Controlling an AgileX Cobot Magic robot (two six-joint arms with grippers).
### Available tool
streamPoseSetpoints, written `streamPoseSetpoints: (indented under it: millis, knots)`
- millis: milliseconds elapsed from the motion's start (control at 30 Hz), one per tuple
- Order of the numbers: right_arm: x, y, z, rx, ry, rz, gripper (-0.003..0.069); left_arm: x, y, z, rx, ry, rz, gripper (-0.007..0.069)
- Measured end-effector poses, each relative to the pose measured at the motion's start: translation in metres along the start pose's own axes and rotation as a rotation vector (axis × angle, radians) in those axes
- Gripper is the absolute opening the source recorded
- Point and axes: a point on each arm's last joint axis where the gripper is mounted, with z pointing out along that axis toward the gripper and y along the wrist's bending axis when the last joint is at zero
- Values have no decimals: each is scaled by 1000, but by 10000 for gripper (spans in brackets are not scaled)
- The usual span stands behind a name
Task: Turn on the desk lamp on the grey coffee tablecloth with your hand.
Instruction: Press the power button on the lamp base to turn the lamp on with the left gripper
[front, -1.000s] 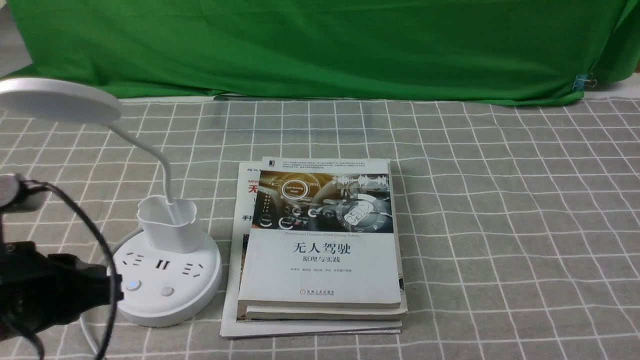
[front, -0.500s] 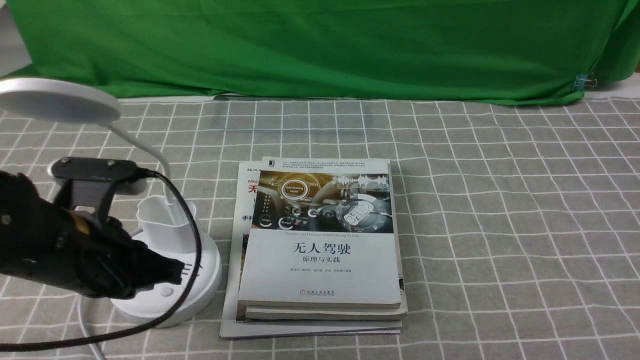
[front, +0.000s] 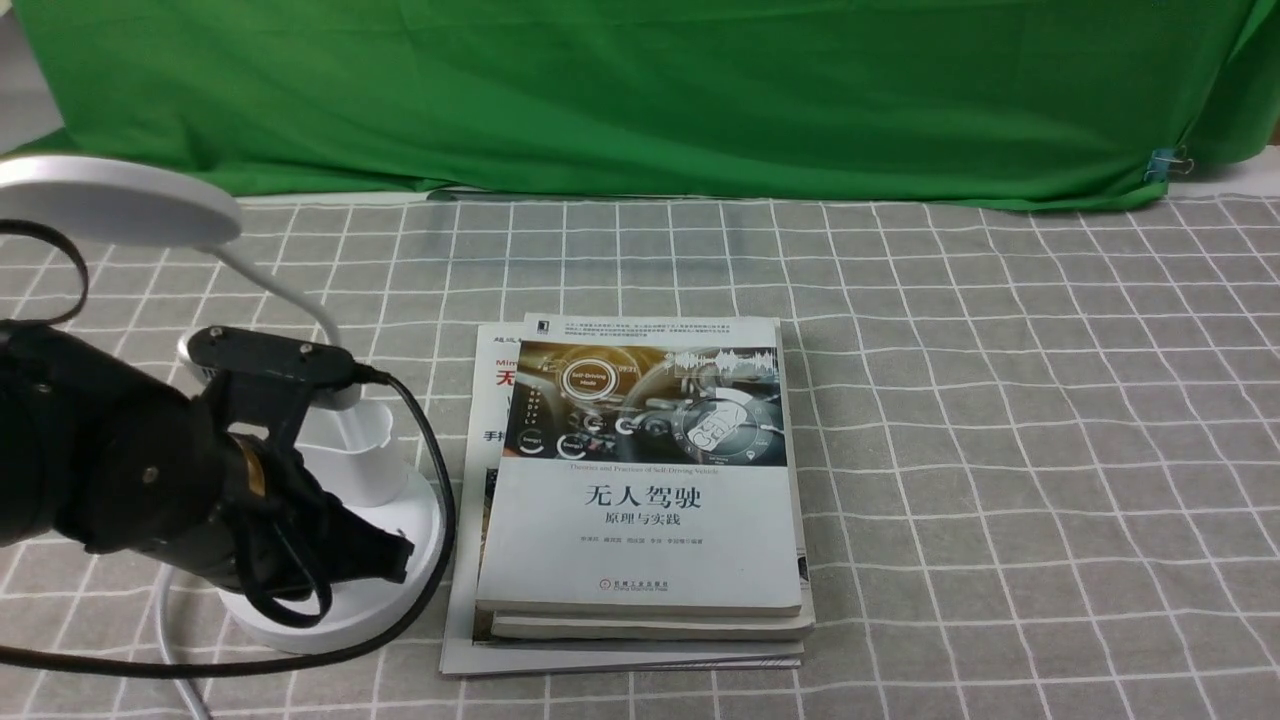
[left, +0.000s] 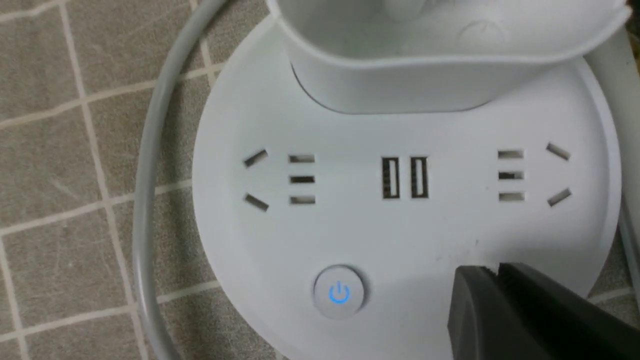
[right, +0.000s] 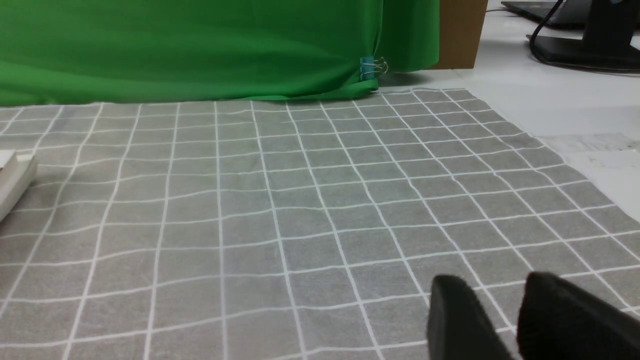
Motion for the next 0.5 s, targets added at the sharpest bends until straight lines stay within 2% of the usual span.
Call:
streamPoseSetpoints:
  millis: [500]
  knots:
    - [0, 0, 0, 0, 0, 1, 245, -2, -2, 16, 1, 28, 14, 20]
